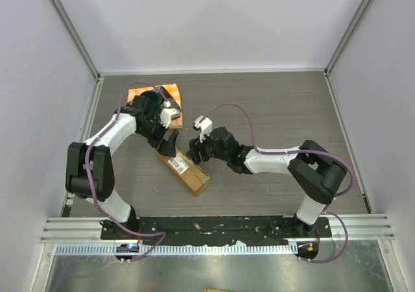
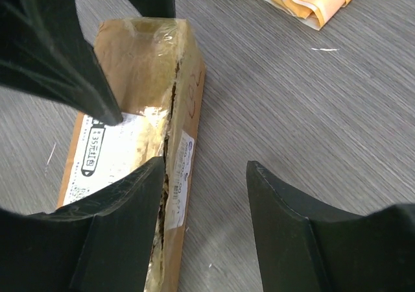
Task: Unpack the express box
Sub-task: Open the express box at the center of the board.
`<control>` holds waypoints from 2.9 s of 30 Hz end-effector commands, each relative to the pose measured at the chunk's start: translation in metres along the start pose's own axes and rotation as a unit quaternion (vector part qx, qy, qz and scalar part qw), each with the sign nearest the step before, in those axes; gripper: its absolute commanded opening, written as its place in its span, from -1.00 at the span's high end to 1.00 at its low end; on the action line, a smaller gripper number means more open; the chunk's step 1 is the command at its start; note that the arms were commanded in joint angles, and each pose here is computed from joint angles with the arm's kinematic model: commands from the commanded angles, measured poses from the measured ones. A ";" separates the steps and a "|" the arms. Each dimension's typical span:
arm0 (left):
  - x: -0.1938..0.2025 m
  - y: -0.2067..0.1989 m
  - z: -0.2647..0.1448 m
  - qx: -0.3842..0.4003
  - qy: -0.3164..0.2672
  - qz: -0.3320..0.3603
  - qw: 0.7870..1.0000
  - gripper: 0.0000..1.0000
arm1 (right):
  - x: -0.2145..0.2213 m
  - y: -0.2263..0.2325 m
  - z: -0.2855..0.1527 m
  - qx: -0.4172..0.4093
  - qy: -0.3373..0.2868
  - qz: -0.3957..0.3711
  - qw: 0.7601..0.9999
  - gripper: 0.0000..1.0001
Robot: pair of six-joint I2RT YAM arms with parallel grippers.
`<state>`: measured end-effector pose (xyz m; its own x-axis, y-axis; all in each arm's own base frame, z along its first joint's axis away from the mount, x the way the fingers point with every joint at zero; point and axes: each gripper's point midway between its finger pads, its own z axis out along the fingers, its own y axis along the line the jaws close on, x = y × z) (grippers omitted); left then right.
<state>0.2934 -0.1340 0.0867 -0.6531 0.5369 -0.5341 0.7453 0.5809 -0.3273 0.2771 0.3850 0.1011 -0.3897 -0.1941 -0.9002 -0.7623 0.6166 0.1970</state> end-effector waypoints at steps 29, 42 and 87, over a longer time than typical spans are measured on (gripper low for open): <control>0.027 0.006 0.016 -0.053 0.041 0.075 0.995 -0.99 | 0.031 0.024 0.026 -0.047 0.067 -0.014 0.997 0.17; 0.027 0.000 0.012 -0.049 0.033 0.094 0.994 -0.99 | 0.053 0.019 0.012 -0.026 0.085 0.003 0.996 0.99; 0.013 -0.047 -0.016 0.008 0.007 0.191 0.981 -1.00 | 0.010 -0.039 -0.018 0.000 0.037 0.028 0.999 0.98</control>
<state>0.2572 -0.1439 0.0856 -0.3369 0.7186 -0.6083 0.9316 0.3483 -0.1045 0.2813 0.3456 0.0331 -0.5579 -0.2118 -0.8024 -0.6952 0.6474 0.3125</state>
